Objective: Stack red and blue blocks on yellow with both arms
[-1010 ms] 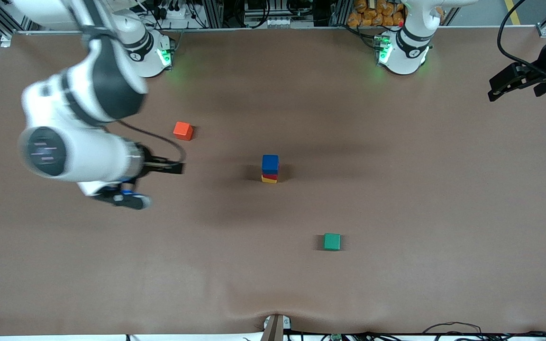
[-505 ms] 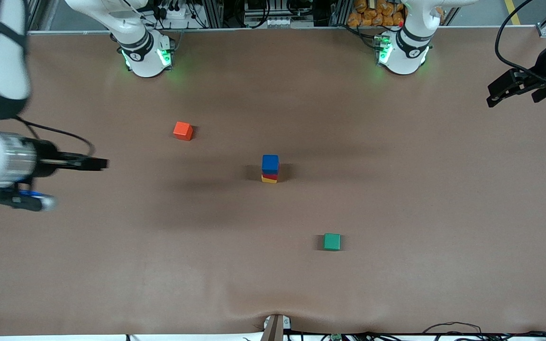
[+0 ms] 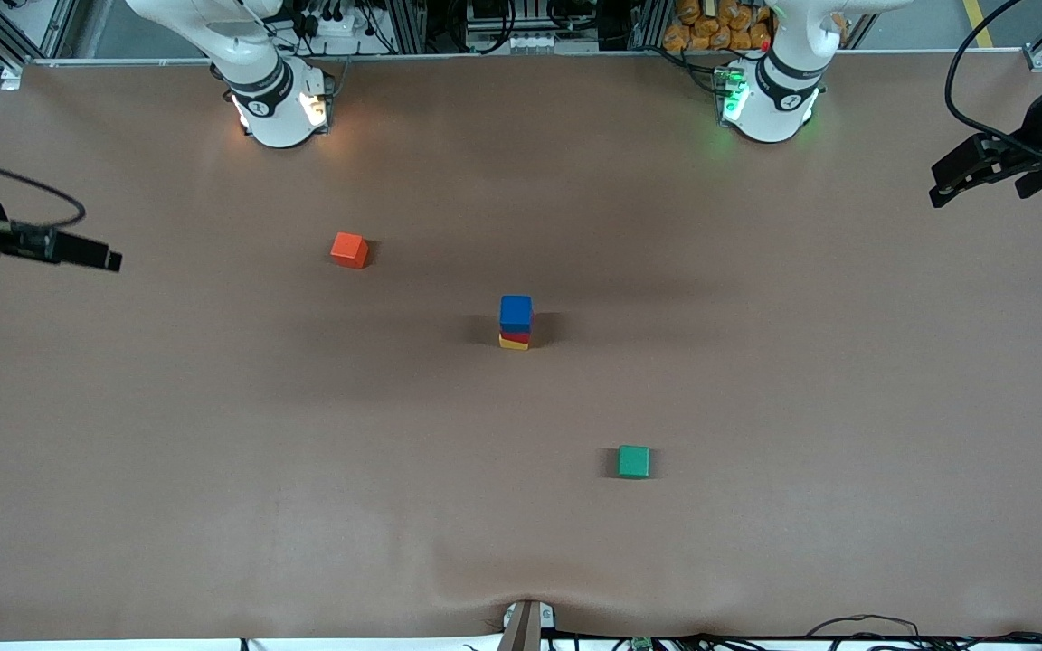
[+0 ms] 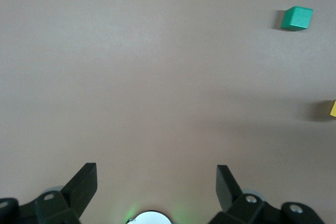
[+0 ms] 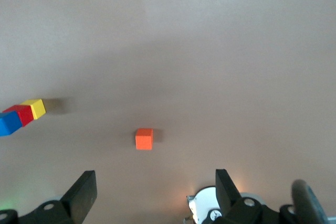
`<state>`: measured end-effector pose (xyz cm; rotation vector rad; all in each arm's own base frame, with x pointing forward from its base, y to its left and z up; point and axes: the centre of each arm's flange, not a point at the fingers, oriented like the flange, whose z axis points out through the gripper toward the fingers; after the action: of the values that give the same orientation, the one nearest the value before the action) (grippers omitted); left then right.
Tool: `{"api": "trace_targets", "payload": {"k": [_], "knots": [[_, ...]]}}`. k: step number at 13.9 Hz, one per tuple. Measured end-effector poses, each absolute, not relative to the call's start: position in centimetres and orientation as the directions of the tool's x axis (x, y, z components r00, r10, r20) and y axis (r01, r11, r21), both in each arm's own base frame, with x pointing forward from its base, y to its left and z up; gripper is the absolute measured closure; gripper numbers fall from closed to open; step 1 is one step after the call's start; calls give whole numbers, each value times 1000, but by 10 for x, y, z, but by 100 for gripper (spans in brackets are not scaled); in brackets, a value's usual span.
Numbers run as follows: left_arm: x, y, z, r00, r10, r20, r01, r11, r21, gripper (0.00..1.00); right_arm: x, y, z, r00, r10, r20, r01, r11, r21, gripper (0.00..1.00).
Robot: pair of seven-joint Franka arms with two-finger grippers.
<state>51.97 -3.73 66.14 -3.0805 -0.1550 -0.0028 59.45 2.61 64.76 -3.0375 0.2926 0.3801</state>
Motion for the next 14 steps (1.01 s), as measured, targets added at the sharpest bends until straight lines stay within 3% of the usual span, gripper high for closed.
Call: {"api": "trace_targets", "payload": {"k": [11,14], "knots": [[520,-36,661,995,101,5,101,-993,-57,0,573,17,679,958,-198,-208,-204,-979,-11,0],[520,-36,661,995,102,5,102,-993,-57,0,566,13,679,978,-120,-171,-125,-992,-19,0]]}}
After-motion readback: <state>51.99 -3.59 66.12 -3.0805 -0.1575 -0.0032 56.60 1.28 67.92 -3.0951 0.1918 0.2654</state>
